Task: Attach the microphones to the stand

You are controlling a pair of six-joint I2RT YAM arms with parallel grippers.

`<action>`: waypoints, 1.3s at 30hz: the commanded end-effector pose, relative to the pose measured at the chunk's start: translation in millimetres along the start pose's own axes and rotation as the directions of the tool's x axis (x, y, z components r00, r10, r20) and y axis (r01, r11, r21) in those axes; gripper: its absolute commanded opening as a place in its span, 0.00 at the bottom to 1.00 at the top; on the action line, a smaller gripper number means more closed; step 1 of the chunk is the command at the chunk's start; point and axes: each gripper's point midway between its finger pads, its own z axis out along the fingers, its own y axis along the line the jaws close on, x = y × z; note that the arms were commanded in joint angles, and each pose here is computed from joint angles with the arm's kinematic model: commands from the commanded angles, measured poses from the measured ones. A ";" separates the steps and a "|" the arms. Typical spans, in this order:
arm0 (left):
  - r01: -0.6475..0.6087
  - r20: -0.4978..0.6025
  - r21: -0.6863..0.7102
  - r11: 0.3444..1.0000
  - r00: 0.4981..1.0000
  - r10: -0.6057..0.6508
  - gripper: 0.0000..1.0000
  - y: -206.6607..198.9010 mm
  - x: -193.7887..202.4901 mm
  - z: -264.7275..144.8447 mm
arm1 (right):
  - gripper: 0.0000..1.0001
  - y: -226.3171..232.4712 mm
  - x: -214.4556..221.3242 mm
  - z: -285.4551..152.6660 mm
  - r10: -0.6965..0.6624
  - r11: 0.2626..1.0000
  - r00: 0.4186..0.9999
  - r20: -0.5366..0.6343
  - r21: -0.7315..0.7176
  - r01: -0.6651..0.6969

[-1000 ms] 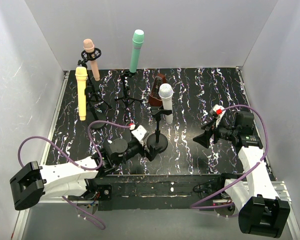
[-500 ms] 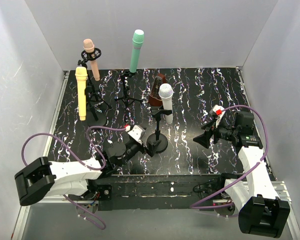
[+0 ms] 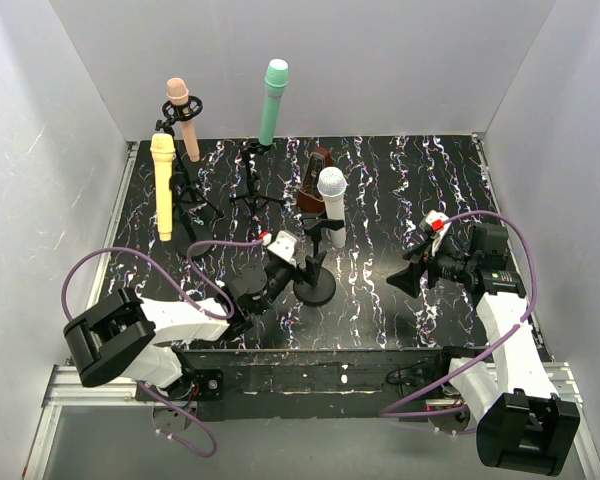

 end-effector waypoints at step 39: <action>0.000 0.049 -0.136 0.991 0.999 0.007 0.24 130.4 -34.8 20.0 | 0.90 0.8 -2.0 -1.0 -0.032 0.999 0.999 0.003 -0.013 0.032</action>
